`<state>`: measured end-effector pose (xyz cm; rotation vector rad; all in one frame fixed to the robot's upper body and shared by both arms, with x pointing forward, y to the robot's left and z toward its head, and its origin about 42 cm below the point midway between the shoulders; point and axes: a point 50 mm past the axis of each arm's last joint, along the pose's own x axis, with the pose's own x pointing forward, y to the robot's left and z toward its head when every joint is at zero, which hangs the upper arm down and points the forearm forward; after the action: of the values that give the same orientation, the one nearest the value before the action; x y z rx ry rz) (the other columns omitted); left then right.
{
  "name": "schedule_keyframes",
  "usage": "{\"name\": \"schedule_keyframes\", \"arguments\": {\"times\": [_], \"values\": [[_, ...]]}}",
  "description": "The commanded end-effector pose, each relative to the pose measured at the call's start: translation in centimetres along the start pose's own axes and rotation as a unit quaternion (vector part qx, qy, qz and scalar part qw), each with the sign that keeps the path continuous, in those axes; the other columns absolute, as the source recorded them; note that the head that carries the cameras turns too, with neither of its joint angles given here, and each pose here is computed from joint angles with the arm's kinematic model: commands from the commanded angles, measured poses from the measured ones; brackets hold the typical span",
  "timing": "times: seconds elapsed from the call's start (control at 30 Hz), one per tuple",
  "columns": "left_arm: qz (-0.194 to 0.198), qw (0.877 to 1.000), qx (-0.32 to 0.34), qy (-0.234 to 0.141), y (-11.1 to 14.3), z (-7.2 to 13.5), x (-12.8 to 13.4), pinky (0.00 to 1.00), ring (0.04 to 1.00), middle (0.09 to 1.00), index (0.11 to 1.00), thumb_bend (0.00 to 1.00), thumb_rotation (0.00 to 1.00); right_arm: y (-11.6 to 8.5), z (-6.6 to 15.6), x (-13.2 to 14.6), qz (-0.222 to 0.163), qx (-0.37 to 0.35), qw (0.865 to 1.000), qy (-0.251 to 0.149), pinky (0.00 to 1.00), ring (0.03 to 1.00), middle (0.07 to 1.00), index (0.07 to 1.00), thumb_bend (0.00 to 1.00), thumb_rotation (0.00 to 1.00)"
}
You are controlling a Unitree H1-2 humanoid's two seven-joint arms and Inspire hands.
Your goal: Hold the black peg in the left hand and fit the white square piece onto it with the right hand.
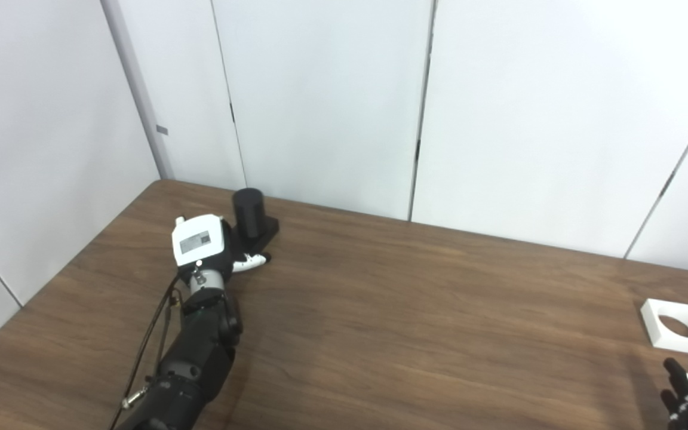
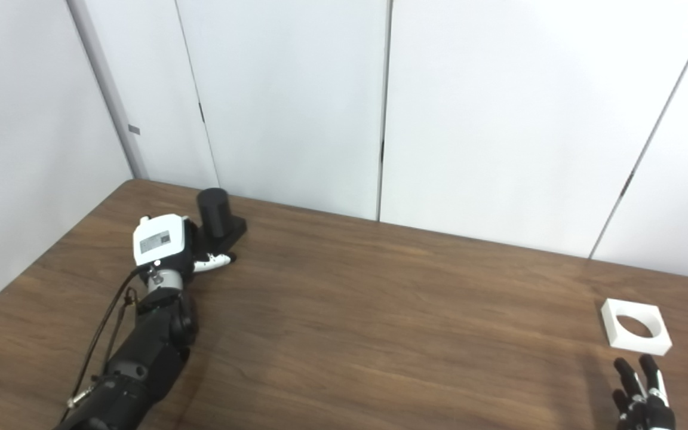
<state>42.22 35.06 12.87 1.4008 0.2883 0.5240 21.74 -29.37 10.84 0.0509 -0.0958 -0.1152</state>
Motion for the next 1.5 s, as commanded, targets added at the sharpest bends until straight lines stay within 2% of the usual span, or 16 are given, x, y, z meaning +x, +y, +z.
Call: {"name": "schedule_keyframes", "arguments": {"times": [0.0, 0.57, 0.73, 0.93, 1.13, 1.37, 1.47], "values": [[0.031, 0.999, 0.014, 0.008, 1.7, -1.1, 1.5, 0.94, 0.852, 0.793, 0.508, 0.52, 0.08, 0.9, -1.3, -1.5, -0.012, 0.020, 0.999, 0.026, 1.00, 1.000, 0.940, 1.000, 0.58, 1.00], [0.034, 0.999, -0.003, -0.004, 1.8, -0.8, 1.1, 0.86, 0.821, 0.774, 0.490, 0.51, 0.06, 1.1, -0.9, -1.5, -0.014, 0.024, 0.999, 0.021, 1.00, 1.000, 0.931, 1.000, 0.55, 1.00], [0.034, 0.998, -0.042, -0.026, 2.2, -0.5, 0.4, 0.88, 0.827, 0.773, 0.484, 0.51, 0.06, 1.2, -0.7, -1.6, -0.010, 0.022, 0.999, 0.022, 1.00, 1.000, 0.933, 1.000, 0.54, 1.00], [0.032, 0.993, -0.088, -0.072, 3.3, 0.2, -1.5, 0.95, 0.841, 0.763, 0.485, 0.51, 0.05, 1.5, -0.4, -1.6, -0.007, 0.017, 1.000, 0.019, 1.00, 1.000, 0.940, 1.000, 0.48, 1.00], [0.037, 0.985, -0.115, -0.124, 3.8, 1.4, -4.9, 0.99, 0.841, 0.763, 0.487, 0.51, 0.05, 1.9, -0.1, -1.7, -0.007, 0.007, 1.000, 0.023, 1.00, 1.000, 0.937, 1.000, 0.43, 1.00], [-0.008, 0.969, -0.171, -0.176, 4.1, 2.2, -8.8, 1.00, 0.887, 0.802, 0.487, 0.50, 0.05, 2.2, -0.1, -1.8, -0.011, -0.004, 1.000, 0.018, 1.00, 0.968, 0.912, 1.000, 0.46, 1.00], [-0.025, 0.960, -0.183, -0.212, 3.9, 2.0, -10.5, 1.00, 0.897, 0.811, 0.488, 0.50, 0.05, 2.3, -0.1, -1.9, -0.012, -0.006, 1.000, 0.019, 1.00, 0.944, 0.901, 1.000, 0.47, 1.00]]}}
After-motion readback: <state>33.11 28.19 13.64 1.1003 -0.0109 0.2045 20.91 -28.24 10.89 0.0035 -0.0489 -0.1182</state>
